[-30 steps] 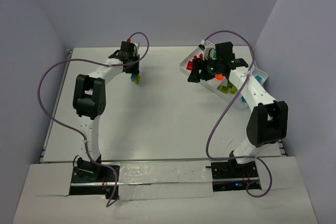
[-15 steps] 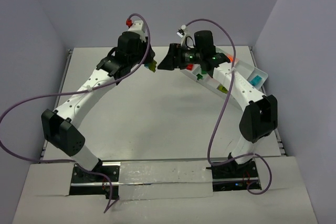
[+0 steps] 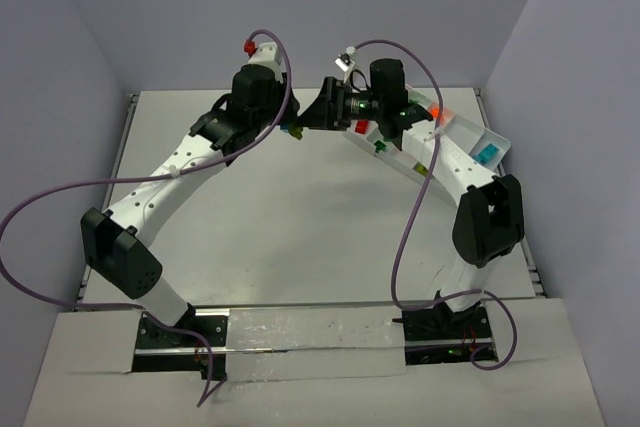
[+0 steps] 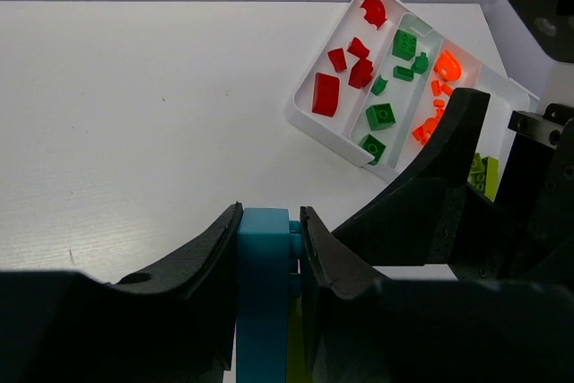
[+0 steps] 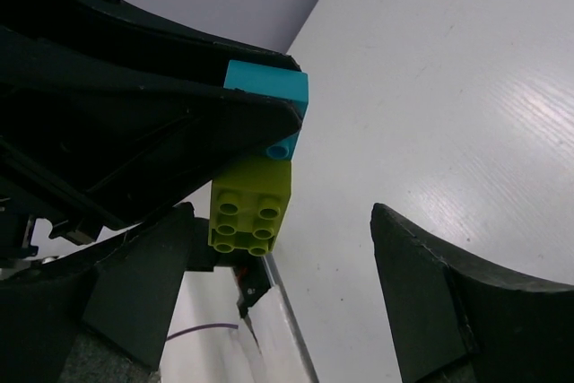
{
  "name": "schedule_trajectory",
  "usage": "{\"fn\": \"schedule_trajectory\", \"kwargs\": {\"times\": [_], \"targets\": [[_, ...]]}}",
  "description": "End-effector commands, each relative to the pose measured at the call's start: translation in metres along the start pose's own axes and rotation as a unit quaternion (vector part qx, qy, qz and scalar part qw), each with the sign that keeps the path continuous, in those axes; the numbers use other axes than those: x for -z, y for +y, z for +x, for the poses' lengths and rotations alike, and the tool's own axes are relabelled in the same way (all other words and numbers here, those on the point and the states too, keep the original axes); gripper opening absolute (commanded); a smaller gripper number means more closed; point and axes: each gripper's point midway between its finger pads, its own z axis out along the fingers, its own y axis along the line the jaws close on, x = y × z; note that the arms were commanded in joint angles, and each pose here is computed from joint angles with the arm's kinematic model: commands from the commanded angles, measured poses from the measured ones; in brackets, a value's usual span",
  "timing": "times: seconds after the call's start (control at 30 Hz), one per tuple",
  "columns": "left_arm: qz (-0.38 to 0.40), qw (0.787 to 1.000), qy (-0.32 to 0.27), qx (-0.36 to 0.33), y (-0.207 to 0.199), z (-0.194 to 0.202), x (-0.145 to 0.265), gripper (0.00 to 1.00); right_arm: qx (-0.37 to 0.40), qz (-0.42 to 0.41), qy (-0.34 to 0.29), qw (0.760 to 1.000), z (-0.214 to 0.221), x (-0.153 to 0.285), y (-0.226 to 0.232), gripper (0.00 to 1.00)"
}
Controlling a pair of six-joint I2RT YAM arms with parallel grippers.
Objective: Sort the legos into containers by color
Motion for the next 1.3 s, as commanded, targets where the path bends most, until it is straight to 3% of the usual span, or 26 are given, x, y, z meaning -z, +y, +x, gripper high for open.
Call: {"fn": "schedule_trajectory", "kwargs": {"times": [0.0,0.13,0.33,0.57,0.83,0.97,1.07,1.13,1.27], "targets": [[0.014,0.999,-0.026,0.012,-0.013,-0.012,0.004,0.00,0.028,-0.039,-0.005,0.999,-0.001,0.001,0.027,0.84],[0.015,0.999,-0.029,0.013,-0.014,-0.013,0.004,0.00,0.024,-0.034,0.007,0.999,0.008,-0.005,0.024,0.74],[0.012,0.999,-0.031,0.013,-0.013,-0.013,0.002,0.00,0.022,-0.038,0.009,0.999,0.009,-0.008,0.025,0.51],[-0.039,0.998,-0.040,0.008,0.008,-0.009,-0.002,0.00,0.018,-0.018,0.005,1.000,0.011,0.004,0.020,0.01],[-0.193,0.978,-0.074,-0.011,0.101,0.005,-0.014,0.00,-0.009,0.060,-0.063,0.996,-0.002,0.105,-0.028,0.00],[-0.214,0.975,-0.062,-0.015,0.122,0.017,-0.025,0.00,0.009,0.142,-0.089,0.986,0.004,0.166,-0.059,0.00],[-0.185,0.981,-0.051,-0.016,0.114,0.022,-0.029,0.00,0.001,0.244,-0.072,0.967,0.022,0.207,-0.097,0.00],[-0.147,0.988,-0.037,-0.020,0.100,0.027,-0.033,0.00,0.013,0.356,-0.049,0.933,0.033,0.252,-0.140,0.00],[-0.117,0.992,-0.019,-0.034,0.087,0.028,-0.040,0.00,0.018,0.473,-0.001,0.881,0.041,0.303,-0.196,0.00]]}}
